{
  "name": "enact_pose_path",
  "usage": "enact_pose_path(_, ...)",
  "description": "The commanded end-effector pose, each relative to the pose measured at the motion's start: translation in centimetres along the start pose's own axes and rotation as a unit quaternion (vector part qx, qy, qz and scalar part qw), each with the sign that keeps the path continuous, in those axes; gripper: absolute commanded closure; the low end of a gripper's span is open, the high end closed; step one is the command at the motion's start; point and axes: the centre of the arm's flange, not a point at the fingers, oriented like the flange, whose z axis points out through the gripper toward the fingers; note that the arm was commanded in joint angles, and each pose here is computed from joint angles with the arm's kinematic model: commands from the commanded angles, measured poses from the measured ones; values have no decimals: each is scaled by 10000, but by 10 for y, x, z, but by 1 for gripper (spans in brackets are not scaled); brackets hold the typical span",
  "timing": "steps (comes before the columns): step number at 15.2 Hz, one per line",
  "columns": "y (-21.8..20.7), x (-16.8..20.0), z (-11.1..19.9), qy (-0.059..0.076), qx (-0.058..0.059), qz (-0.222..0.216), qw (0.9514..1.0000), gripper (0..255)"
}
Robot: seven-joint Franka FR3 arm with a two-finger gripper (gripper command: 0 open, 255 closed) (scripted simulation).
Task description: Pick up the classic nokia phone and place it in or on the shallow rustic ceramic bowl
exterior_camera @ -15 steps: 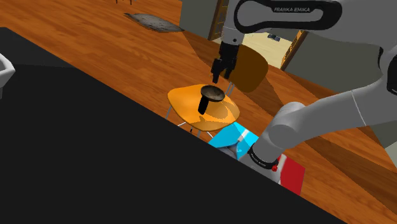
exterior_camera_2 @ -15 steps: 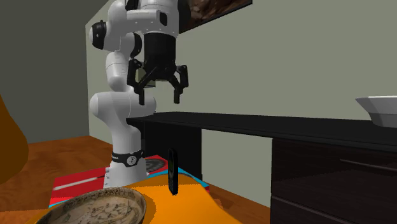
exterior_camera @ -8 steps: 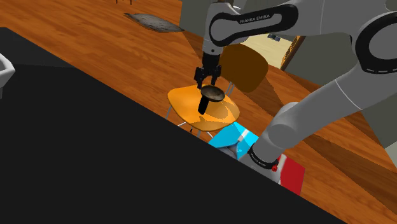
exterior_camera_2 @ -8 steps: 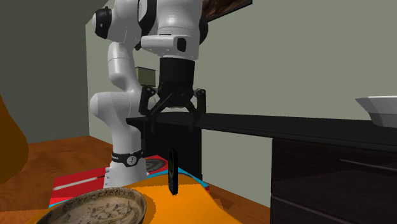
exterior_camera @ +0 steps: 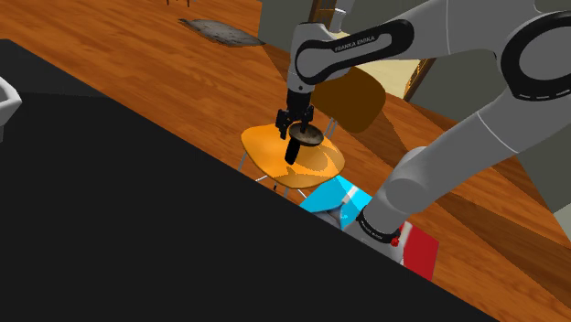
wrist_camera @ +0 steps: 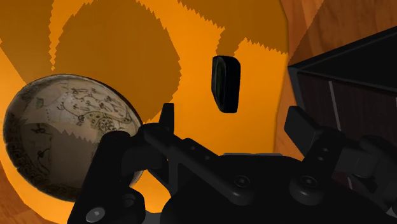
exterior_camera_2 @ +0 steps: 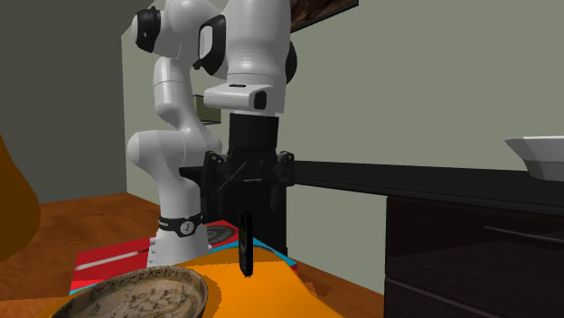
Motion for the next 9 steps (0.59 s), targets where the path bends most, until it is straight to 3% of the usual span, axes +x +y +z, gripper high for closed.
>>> enact_pose_path(1,0,0,5,2,0,0,10000,0)
enact_pose_path(7,0,0,5,2,0,0,10000,0)
enact_pose_path(8,0,0,5,2,0,0,10000,255)
enact_pose_path(9,0,0,5,2,0,0,10000,255)
